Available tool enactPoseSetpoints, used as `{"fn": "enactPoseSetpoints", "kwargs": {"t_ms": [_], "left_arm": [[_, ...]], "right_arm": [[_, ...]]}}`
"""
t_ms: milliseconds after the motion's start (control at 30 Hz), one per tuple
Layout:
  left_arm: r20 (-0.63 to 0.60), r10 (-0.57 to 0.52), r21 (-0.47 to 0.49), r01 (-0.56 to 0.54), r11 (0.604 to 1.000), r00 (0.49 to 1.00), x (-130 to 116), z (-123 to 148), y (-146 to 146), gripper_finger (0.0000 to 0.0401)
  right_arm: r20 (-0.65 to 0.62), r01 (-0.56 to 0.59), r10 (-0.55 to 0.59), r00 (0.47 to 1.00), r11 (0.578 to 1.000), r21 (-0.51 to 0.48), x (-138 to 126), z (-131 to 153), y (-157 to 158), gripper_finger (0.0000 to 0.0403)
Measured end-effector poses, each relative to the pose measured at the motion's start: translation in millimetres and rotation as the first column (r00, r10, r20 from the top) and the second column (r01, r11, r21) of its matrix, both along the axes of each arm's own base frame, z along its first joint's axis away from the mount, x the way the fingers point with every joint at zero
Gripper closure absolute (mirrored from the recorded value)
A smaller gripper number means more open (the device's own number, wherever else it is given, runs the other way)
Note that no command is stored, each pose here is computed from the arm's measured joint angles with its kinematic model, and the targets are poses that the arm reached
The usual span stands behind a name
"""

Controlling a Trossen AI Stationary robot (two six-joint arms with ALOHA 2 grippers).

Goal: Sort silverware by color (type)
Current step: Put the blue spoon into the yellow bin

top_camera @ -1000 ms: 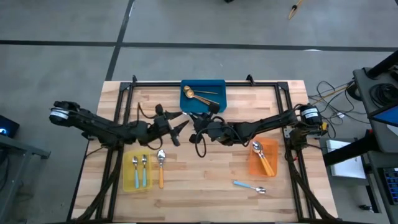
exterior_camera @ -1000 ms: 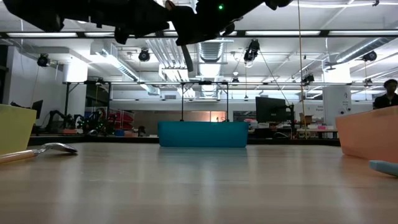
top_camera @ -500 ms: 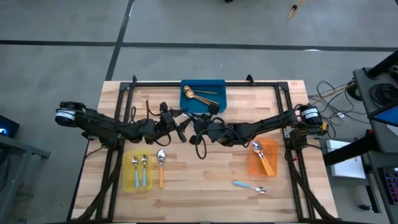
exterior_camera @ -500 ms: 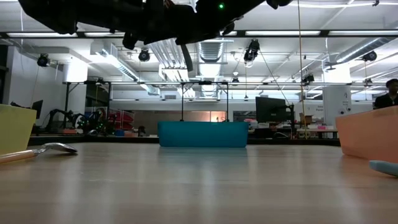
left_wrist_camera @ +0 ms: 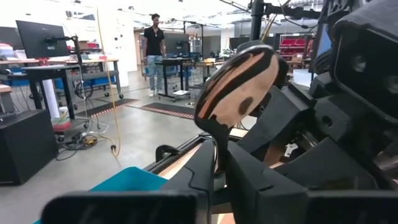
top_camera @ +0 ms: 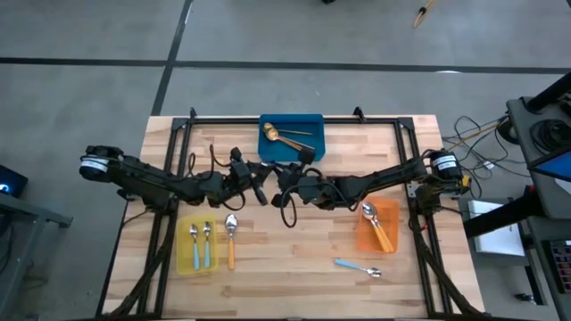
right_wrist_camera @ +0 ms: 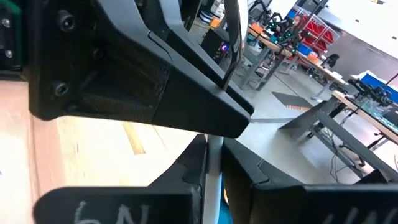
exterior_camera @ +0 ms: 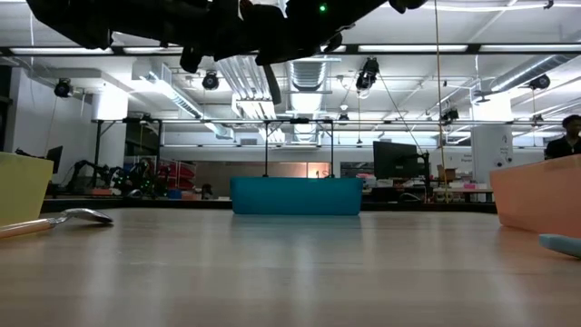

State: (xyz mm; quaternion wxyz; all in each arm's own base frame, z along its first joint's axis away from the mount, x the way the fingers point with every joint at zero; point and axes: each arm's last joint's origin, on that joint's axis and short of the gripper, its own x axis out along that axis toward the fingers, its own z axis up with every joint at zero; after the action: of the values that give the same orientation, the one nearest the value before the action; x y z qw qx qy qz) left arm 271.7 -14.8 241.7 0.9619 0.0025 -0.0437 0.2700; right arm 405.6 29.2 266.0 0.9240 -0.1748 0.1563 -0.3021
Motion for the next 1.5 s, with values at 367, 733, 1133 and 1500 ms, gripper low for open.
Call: {"fn": "enactPoseSetpoints", "kwargs": {"t_ms": [367, 733, 1133, 1500], "left_arm": [[0.020, -0.002, -0.014, 0.002, 1.000, 1.000, 1, 4, 0, 0.0401], [-0.025, 0.001, -0.043, -0.002, 0.999, 1.000, -16, 18, 2, 0.0400], [-0.250, -0.122, -0.270, 0.052, 0.961, 0.960, -67, 48, -14, 0.0401], [-0.437, -0.333, -0.745, -0.129, 0.654, 0.836, -109, 72, -47, 0.0401]], "right_arm": [[0.010, 0.003, -0.004, 1.000, 1.000, 0.019, 0, -1, 0, 0.0315], [0.005, 0.007, -0.007, 1.000, 1.000, 0.017, -2, 1, 2, 0.0276], [-0.107, 0.019, -0.017, 0.994, 1.000, 0.023, -17, 6, -1, 0.0271], [-0.175, 0.036, -0.037, 0.984, 0.999, -0.006, -21, 7, -11, 0.0271]]}}
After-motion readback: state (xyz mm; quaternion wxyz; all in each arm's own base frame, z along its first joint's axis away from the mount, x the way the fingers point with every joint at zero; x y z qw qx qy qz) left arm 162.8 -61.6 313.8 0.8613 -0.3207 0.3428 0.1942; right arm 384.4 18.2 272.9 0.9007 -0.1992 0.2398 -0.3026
